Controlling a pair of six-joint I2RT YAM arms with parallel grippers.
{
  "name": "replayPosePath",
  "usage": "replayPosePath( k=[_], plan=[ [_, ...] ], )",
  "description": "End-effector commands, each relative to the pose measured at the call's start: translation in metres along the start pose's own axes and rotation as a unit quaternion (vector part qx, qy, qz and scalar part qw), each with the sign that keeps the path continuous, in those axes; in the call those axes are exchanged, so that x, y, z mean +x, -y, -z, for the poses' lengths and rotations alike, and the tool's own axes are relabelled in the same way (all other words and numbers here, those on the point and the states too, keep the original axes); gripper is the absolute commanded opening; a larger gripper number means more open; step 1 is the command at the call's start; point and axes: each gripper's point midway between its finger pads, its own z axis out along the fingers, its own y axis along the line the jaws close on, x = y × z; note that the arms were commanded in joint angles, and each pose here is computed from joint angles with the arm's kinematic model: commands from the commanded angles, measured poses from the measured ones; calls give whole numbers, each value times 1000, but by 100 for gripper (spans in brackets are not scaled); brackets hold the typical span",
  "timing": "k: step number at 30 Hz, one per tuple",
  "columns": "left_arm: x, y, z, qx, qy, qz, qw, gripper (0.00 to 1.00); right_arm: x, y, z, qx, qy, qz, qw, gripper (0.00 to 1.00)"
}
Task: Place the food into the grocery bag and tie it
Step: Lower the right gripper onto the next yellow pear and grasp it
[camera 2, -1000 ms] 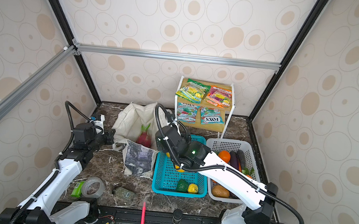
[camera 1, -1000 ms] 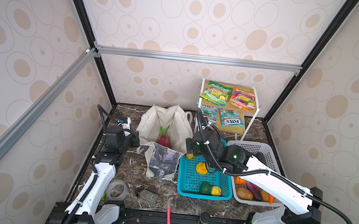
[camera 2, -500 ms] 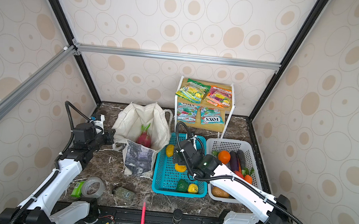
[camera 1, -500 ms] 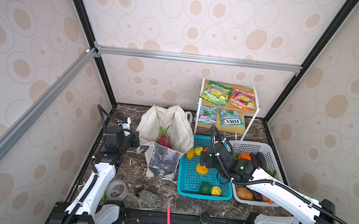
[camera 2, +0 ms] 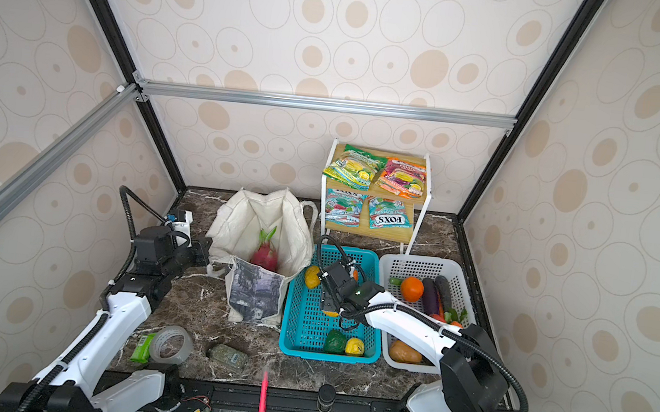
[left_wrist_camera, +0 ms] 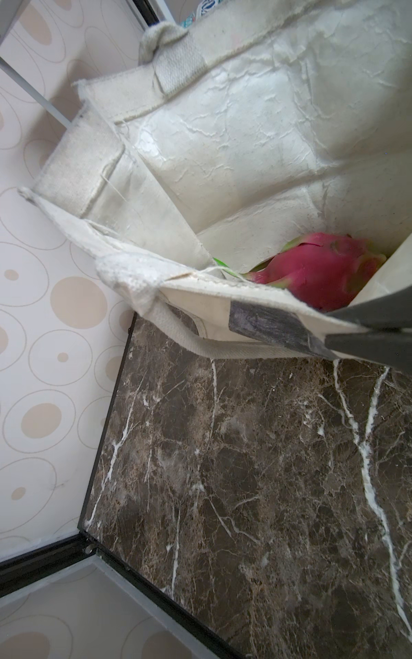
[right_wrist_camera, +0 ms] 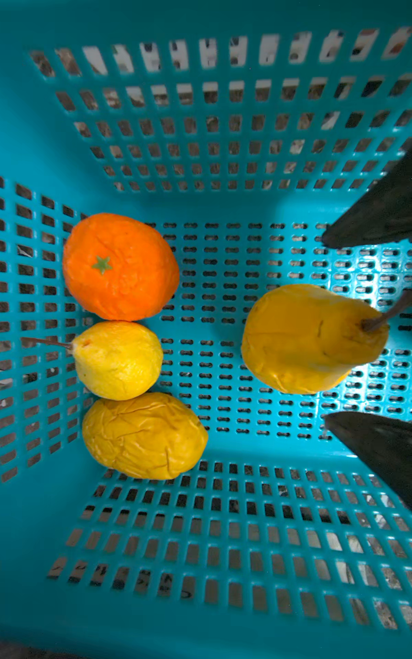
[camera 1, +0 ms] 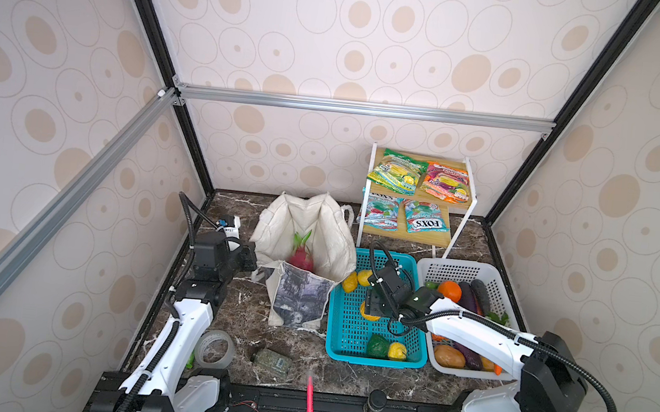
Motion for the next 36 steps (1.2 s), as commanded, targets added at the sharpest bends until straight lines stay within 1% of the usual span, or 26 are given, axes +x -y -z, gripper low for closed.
replayPosePath(
  k=[1, 8, 10, 12, 20, 21, 25, 29, 32, 36],
  plan=[
    [-11, 5, 3, 7, 12, -3, 1000, 0, 11, 5, -11, 11, -17, -11, 1000, 71],
    [-11, 5, 4, 8, 13, -3, 1000, 0, 13, 1, -16, 4, -20, -11, 1000, 57],
    [-12, 6, 4, 9, 14, -2, 1000, 0, 11, 0, -15, 1, -19, -12, 1000, 54],
    [-11, 6, 4, 9, 13, -2, 1000, 0, 11, 0, -13, 0, -19, -12, 1000, 48],
    [-12, 6, 4, 11, 14, -2, 1000, 0, 6, -2, -5, -6, -13, -14, 1000, 38],
    [-12, 7, 4, 11, 13, -2, 1000, 0, 6, -1, -5, -3, -14, -13, 1000, 35],
    [-13, 7, 5, 12, 15, -3, 1000, 0, 4, -2, -1, -3, -16, -12, 1000, 31],
    [-11, 6, 4, 11, 12, -2, 1000, 0, -4, -2, 14, -14, -2, -16, 1000, 31],
    [-12, 8, 4, 14, 12, -2, 1000, 0, -18, 0, 35, -19, 24, -16, 999, 31],
    [-14, 8, 6, 14, 19, -3, 1000, 0, -41, 3, 74, -32, 66, -7, 997, 31]
  ],
)
